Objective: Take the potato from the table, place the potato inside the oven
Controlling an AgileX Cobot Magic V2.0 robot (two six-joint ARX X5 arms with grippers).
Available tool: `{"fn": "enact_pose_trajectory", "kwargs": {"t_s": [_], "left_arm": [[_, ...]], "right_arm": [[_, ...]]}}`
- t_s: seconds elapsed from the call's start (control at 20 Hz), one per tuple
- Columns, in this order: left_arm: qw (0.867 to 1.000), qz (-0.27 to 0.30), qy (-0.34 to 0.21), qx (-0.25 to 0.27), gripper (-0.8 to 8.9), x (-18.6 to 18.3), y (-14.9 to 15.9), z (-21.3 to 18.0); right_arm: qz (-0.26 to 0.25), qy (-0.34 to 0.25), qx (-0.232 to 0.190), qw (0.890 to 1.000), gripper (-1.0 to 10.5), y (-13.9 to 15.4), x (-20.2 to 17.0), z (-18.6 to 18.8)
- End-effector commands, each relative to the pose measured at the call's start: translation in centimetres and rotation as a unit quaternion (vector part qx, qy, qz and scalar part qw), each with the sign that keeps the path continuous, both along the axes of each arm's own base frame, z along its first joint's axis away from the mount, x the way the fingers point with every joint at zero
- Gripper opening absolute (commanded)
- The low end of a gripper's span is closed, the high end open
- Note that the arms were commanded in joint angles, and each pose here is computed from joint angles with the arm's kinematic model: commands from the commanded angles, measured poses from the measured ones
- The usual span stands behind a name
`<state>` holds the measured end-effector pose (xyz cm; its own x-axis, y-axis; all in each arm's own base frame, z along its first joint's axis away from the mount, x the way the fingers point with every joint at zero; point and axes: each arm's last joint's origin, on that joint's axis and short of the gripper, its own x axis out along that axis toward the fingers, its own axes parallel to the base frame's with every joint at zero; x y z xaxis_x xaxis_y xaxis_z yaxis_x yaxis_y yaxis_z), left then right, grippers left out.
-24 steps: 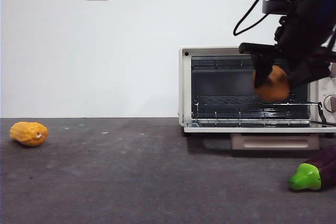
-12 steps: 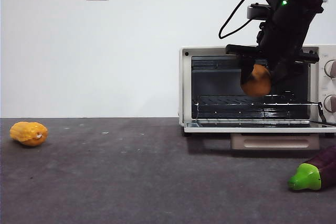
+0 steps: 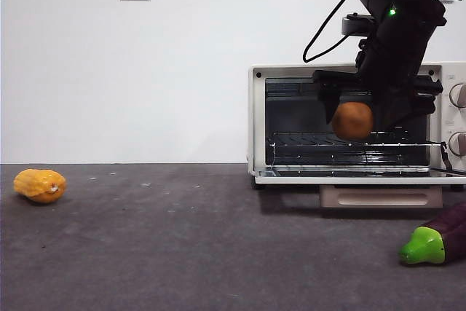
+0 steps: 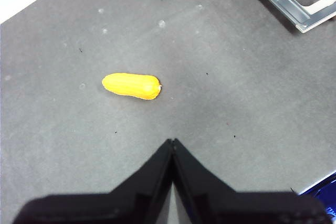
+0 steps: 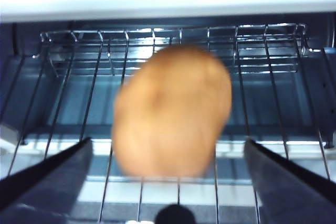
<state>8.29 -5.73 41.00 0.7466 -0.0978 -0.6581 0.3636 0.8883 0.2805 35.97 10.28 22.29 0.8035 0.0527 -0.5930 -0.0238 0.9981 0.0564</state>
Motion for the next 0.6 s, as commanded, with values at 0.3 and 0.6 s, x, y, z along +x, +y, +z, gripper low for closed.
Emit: {"fn": "enact_pose_trajectory", "kwargs": {"t_s": [0.3,0.6], "left_arm": [[1.0,0.006,0.008,0.002,-0.05,2.8,-2.5,-0.6],[0.995,-0.054,0.046,-0.071,-0.05,7.9,-6.8,-2.0]], "right_arm": [[-0.002,0.058,-0.014,0.998,5.1,-0.3,-1.5,4.0],[0.006,0.087,-0.033,0.996,5.1,-2.3,-8.0,9.7]]}}
